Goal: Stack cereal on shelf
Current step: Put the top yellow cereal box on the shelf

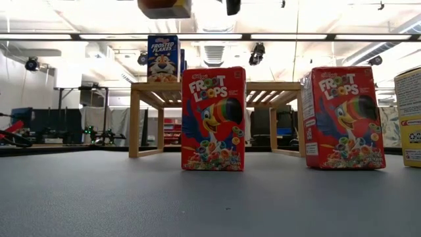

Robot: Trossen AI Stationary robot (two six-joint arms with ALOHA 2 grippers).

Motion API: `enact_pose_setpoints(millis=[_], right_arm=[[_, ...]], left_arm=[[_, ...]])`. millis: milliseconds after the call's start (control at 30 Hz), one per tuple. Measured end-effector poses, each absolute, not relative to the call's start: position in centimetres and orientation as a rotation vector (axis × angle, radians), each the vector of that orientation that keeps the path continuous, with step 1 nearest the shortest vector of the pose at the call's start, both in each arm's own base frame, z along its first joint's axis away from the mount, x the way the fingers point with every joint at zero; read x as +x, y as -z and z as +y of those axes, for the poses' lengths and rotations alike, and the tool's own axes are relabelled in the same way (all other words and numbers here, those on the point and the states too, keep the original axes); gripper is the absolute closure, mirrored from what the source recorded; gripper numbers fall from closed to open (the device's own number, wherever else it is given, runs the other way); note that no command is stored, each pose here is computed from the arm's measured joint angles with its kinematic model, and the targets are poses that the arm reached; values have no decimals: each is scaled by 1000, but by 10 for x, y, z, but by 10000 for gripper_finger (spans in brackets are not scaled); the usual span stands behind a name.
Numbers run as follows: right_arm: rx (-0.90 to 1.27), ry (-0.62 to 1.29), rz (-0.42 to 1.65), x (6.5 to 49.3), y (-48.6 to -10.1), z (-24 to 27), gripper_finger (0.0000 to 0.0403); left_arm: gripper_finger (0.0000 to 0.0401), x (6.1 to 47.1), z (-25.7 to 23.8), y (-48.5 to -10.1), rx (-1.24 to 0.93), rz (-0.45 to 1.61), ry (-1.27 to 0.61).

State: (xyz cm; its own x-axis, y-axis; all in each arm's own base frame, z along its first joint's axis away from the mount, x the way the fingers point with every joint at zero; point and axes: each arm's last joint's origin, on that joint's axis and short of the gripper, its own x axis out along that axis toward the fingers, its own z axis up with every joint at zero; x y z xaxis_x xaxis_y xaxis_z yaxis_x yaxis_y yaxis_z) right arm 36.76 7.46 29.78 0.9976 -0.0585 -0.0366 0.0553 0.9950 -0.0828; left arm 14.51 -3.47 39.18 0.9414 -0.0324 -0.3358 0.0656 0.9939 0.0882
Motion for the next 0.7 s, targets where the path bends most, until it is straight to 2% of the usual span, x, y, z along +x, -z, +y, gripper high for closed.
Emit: enact_pose_setpoints(millis=[367,567,700], right_arm=[[-34,99,-12,318,-296,42,241],[8,241,-56,290,-303,-2,241],[3,269,-69,274,-305,-32,241]], left_arm=[[140,128,-30,-354,114,171,57],[140,120,-27,-332,118,171,57],[140,112,-25,-325,130,149,56]])
